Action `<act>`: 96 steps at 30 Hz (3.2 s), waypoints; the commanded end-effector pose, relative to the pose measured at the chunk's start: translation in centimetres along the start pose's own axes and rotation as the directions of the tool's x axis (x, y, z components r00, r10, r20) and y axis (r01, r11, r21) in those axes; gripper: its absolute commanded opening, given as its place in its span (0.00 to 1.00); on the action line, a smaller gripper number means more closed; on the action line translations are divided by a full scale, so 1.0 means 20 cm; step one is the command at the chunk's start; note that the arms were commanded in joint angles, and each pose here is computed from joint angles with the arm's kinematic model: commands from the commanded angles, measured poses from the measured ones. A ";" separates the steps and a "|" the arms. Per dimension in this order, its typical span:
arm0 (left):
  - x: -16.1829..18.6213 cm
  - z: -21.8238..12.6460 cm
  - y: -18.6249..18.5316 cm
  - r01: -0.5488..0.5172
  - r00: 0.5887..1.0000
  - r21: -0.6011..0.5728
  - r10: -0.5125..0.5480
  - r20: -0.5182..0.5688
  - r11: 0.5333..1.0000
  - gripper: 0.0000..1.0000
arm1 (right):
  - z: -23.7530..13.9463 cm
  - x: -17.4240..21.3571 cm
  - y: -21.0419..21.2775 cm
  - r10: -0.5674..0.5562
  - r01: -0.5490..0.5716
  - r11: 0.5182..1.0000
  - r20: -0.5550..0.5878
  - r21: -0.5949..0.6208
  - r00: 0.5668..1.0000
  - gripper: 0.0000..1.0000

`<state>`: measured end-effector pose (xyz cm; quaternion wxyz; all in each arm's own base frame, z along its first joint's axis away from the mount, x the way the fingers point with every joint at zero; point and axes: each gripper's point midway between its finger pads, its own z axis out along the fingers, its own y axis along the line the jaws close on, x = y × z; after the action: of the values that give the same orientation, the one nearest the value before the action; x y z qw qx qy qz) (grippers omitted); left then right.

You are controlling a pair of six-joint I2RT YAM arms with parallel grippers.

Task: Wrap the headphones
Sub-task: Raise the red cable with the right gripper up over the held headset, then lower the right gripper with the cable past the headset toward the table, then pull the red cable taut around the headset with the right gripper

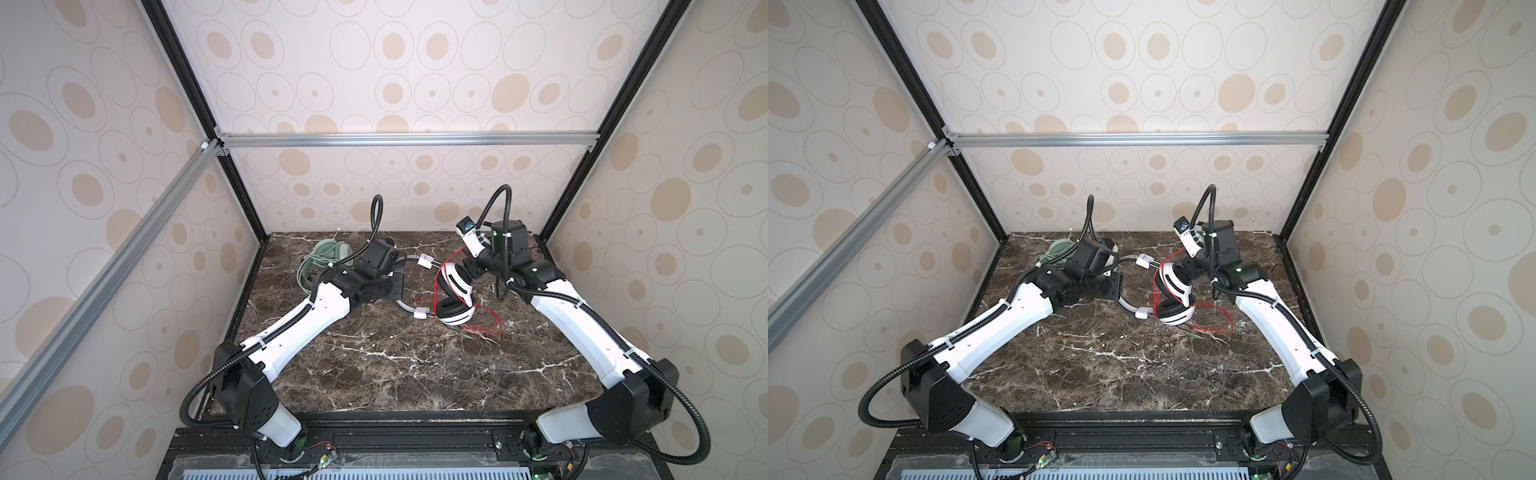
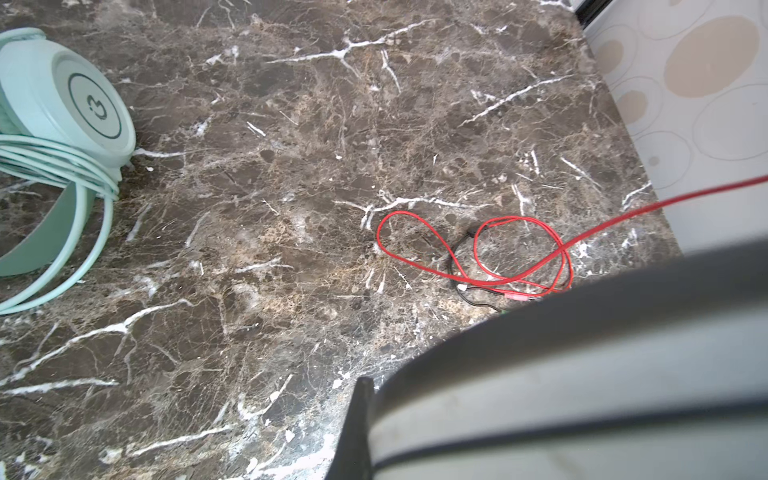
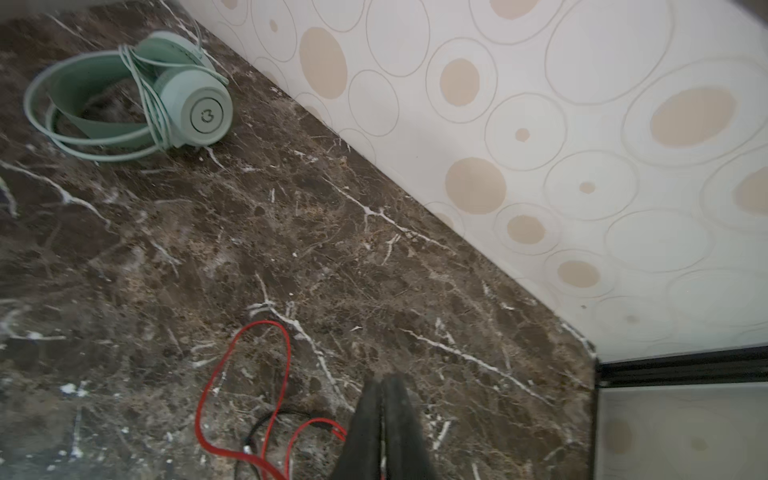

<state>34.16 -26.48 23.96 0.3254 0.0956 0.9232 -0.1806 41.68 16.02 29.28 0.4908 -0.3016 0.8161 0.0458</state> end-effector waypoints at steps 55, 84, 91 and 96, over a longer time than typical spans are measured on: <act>-0.44 -0.39 0.34 0.301 0.893 0.305 -0.379 0.241 0.904 0.00 | 0.84 0.62 0.60 0.299 -0.362 0.896 -0.251 -0.258 0.921 0.69; -0.48 -0.49 0.39 0.310 0.868 0.342 -0.411 0.279 0.887 0.00 | 1.11 0.54 0.88 0.177 -0.369 0.771 -0.382 -0.520 0.907 0.61; -0.48 -0.48 0.42 0.323 0.862 0.334 -0.421 0.283 0.886 0.00 | 1.07 0.56 0.91 0.162 -0.361 0.765 -0.383 -0.533 0.910 0.37; -0.48 -0.48 0.46 0.342 0.852 0.313 -0.433 0.296 0.886 0.00 | 0.92 0.65 0.93 0.147 -0.369 0.757 -0.409 -0.539 0.901 0.08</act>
<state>38.78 -15.13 30.73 0.3858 -0.0883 0.8514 -0.3443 43.63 32.67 3.28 0.2097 -0.3153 0.8711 0.3126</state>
